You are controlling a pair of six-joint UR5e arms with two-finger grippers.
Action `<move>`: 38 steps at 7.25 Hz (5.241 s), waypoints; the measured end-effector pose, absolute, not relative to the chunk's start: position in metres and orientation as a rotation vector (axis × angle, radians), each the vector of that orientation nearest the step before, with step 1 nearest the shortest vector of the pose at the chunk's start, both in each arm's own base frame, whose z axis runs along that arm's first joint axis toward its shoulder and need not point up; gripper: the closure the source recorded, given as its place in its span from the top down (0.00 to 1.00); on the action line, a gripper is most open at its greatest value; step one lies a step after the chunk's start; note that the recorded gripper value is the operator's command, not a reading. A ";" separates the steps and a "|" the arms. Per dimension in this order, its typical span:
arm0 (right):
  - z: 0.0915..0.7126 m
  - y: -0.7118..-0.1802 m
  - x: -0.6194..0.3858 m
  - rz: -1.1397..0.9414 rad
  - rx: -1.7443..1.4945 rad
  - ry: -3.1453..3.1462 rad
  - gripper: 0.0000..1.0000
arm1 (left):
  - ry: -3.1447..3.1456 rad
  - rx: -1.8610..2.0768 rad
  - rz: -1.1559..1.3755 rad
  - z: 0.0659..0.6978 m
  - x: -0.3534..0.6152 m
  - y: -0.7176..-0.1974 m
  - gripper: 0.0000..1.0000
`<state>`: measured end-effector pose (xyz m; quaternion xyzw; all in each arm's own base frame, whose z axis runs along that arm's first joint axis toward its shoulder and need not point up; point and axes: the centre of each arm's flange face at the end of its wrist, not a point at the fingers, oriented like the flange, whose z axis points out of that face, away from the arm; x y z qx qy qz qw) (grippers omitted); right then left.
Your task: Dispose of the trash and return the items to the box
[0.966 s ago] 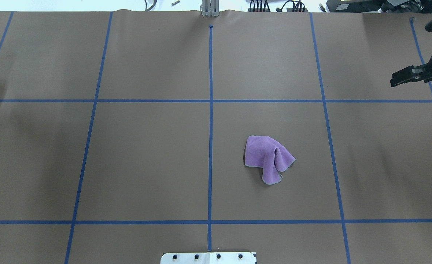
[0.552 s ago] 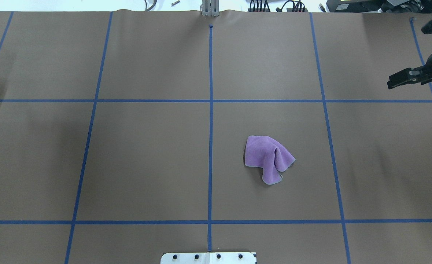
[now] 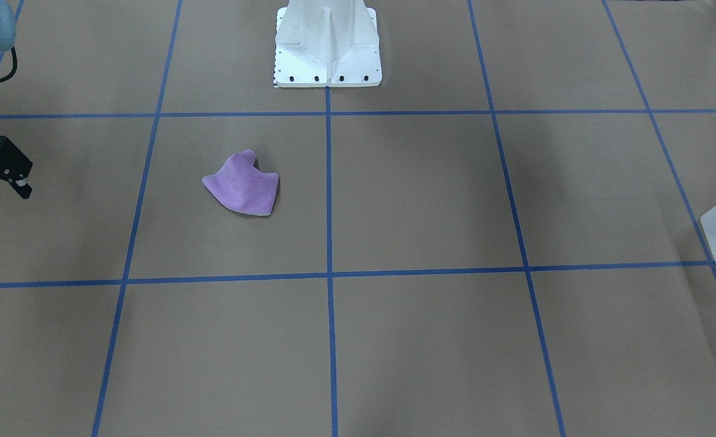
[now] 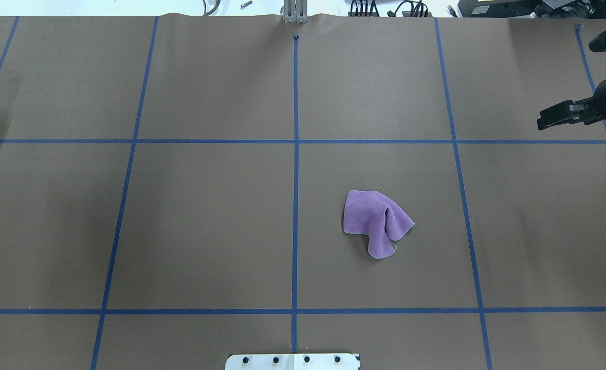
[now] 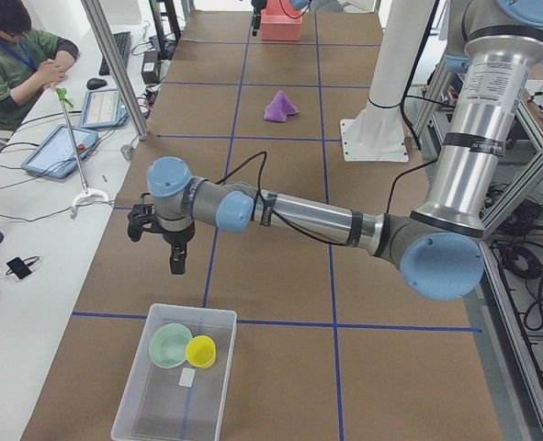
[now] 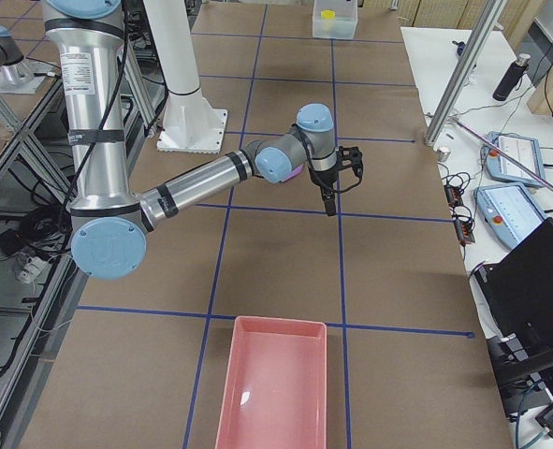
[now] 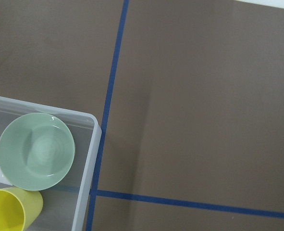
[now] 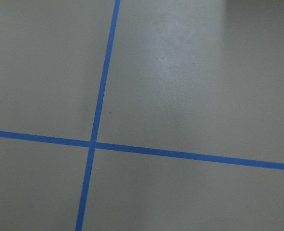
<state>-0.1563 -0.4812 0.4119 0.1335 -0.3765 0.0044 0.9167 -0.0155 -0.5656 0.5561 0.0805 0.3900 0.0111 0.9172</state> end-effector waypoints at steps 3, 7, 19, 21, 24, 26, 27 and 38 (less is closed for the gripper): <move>0.363 -0.432 -0.258 0.156 0.252 -0.793 1.00 | 0.785 0.192 0.166 0.587 -0.024 -0.508 0.99; 0.239 -0.388 -0.389 0.314 0.222 -0.811 0.99 | 0.791 0.176 0.164 0.599 -0.025 -0.499 0.99; 0.256 -0.347 -0.473 0.244 0.338 -0.677 0.00 | 0.788 0.094 0.134 0.647 -0.028 -0.475 0.99; 0.251 -0.353 -0.466 0.258 0.344 -0.685 0.00 | 0.788 0.093 0.133 0.647 -0.028 -0.474 0.99; 0.228 -0.389 -0.399 0.233 0.312 -0.733 0.00 | 0.787 0.073 0.116 0.656 -0.030 -0.471 0.99; 0.219 -0.426 -0.306 0.144 0.282 -0.741 0.00 | 0.787 0.066 0.108 0.660 -0.032 -0.470 0.99; 0.230 -0.442 -0.254 0.090 0.261 -0.744 0.00 | 0.788 0.063 0.104 0.661 -0.033 -0.470 0.99; 0.686 -0.433 0.170 -0.268 0.157 -0.703 0.00 | 0.795 0.075 0.108 0.656 -0.033 -0.476 0.99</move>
